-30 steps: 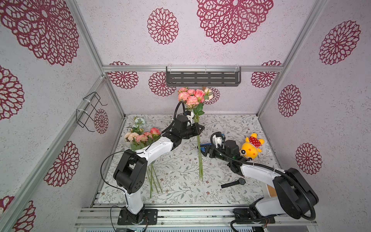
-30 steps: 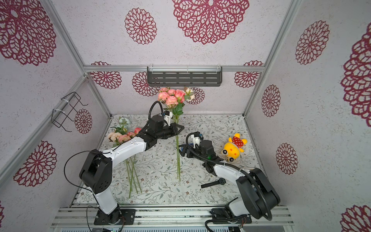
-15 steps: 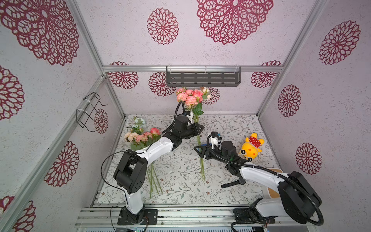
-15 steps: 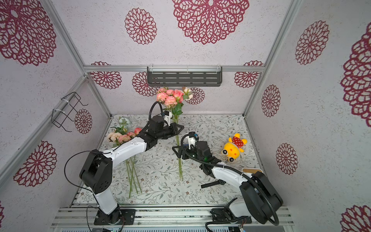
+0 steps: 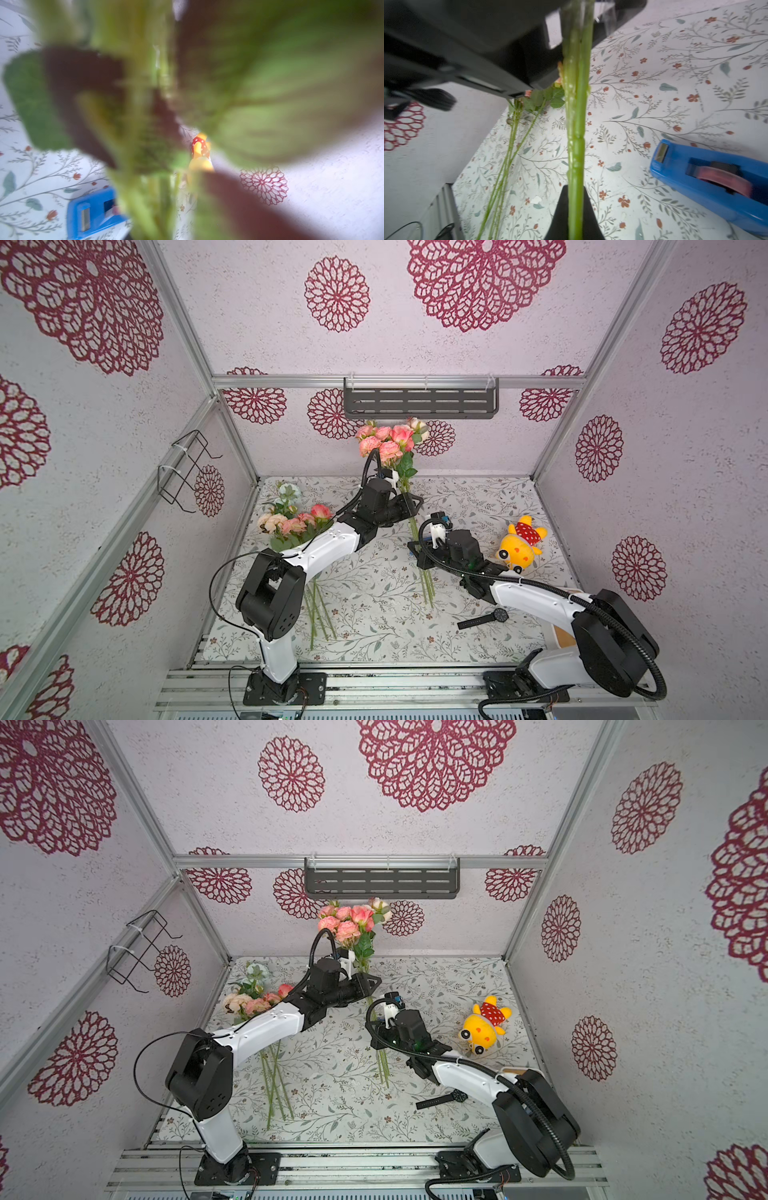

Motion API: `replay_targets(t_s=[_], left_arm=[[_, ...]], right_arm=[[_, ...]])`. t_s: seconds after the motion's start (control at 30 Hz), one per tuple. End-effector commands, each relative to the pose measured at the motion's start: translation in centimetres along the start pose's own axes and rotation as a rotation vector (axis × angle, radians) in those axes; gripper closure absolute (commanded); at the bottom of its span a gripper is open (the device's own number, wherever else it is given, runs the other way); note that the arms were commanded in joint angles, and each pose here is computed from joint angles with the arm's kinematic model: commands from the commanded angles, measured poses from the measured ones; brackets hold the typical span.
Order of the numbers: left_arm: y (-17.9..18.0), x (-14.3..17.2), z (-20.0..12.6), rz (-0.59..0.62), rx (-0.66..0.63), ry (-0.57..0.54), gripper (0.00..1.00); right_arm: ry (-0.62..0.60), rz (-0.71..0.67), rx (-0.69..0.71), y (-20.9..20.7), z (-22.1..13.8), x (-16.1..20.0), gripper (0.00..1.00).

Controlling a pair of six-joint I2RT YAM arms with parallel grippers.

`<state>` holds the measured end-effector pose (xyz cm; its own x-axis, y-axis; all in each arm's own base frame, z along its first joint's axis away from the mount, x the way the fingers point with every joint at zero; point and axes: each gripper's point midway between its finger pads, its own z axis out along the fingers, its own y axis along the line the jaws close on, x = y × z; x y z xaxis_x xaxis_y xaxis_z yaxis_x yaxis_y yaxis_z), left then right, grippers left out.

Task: Wrap bouquets with tape
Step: Wrap the tape around the bouquet.

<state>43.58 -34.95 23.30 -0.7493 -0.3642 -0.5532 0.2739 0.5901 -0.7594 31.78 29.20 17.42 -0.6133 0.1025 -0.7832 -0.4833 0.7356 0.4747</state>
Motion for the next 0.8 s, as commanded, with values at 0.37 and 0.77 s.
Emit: replay_targets(t_s=[0.37,0.77], left_arm=[[3.4,1.6,0.4,0.018,-0.234,0.092,0.64],[4.6,3.5,1.7,-0.005,-0.239,0.159,0.66]], right_arm=[[0.048,-0.161,0.316,-2.2,0.2,-0.8,1.00],[0.074,-0.222,0.317,-0.7,1.6,0.2,1.00]])
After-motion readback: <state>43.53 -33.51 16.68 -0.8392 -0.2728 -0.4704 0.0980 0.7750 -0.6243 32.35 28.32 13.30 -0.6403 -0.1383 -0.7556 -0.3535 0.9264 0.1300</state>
